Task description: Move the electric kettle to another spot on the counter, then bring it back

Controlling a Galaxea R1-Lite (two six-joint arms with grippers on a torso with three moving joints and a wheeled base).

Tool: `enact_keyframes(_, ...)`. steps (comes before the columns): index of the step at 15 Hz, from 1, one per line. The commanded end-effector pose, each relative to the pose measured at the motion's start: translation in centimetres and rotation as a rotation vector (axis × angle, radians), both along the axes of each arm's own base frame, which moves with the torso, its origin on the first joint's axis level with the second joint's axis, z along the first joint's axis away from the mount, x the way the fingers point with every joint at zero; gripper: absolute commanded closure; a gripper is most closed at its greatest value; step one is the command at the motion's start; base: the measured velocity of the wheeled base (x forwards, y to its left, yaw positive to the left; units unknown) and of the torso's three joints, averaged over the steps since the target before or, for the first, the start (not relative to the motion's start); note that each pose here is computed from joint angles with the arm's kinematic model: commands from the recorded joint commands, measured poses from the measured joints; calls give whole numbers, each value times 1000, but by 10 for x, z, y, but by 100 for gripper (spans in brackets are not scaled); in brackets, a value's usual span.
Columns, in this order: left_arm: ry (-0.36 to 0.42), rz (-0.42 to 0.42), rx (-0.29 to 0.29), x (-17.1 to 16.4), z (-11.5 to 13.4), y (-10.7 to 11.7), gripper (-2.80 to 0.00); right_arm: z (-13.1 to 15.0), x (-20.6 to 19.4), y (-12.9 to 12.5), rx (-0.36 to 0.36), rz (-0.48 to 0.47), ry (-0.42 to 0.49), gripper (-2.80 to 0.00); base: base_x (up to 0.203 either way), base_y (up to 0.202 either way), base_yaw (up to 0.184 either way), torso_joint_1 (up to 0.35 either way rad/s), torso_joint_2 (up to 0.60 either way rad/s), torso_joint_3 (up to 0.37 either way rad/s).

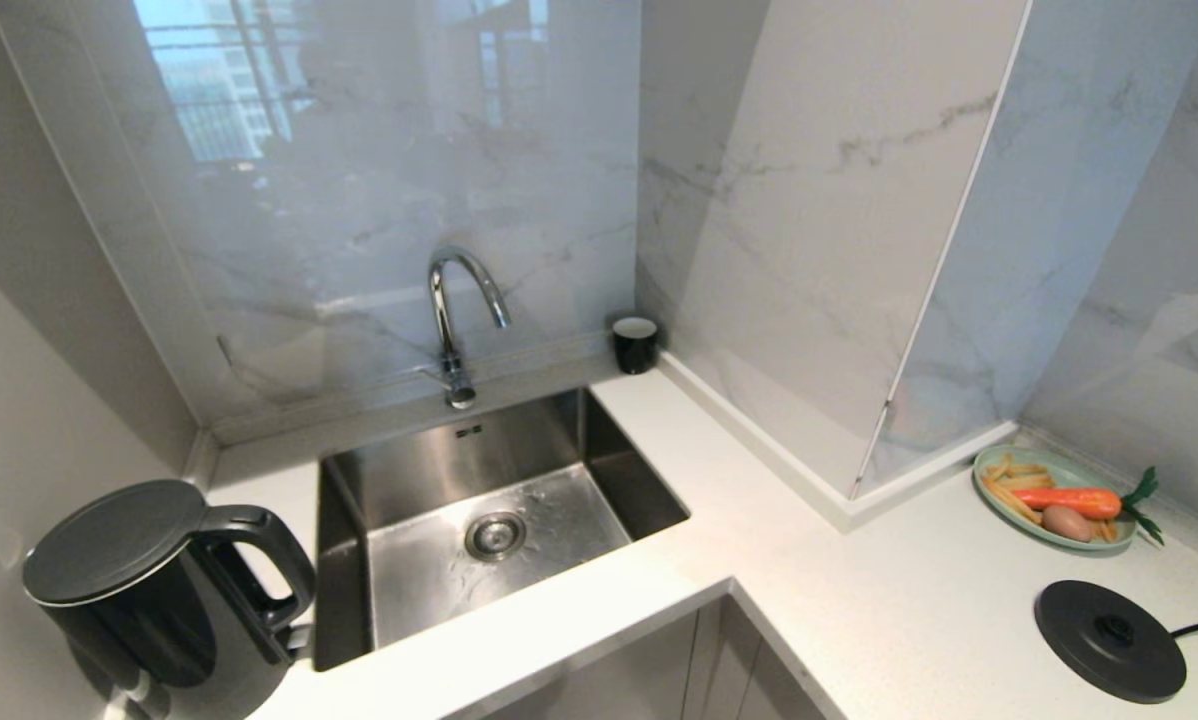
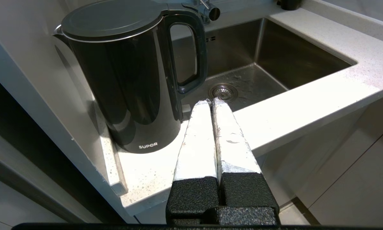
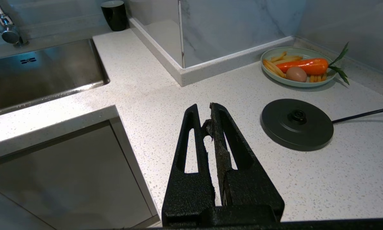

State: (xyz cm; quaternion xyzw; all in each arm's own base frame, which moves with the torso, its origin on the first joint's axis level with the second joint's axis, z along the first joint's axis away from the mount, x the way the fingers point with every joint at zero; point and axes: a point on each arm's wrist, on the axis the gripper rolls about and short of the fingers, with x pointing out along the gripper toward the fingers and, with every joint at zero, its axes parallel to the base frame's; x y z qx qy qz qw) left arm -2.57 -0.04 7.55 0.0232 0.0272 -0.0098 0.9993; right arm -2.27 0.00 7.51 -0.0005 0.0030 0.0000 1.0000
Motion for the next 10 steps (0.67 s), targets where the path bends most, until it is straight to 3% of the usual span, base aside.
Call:
enact_keyframes(1,0,0,1,0,0,0,0,0,0,0,-1,0,-1,0,0,0,0,0,0,0)
enact_keyframes(5,2,-1,5,0,0,0,0,0,0,0,-2,0,-1,0,2,0,14,1,-1,1)
enact_keyframes(10,3,-2,5,0,0,0,0,0,0,0,-2,0,-1,0,1,-8,165,4,3,1)
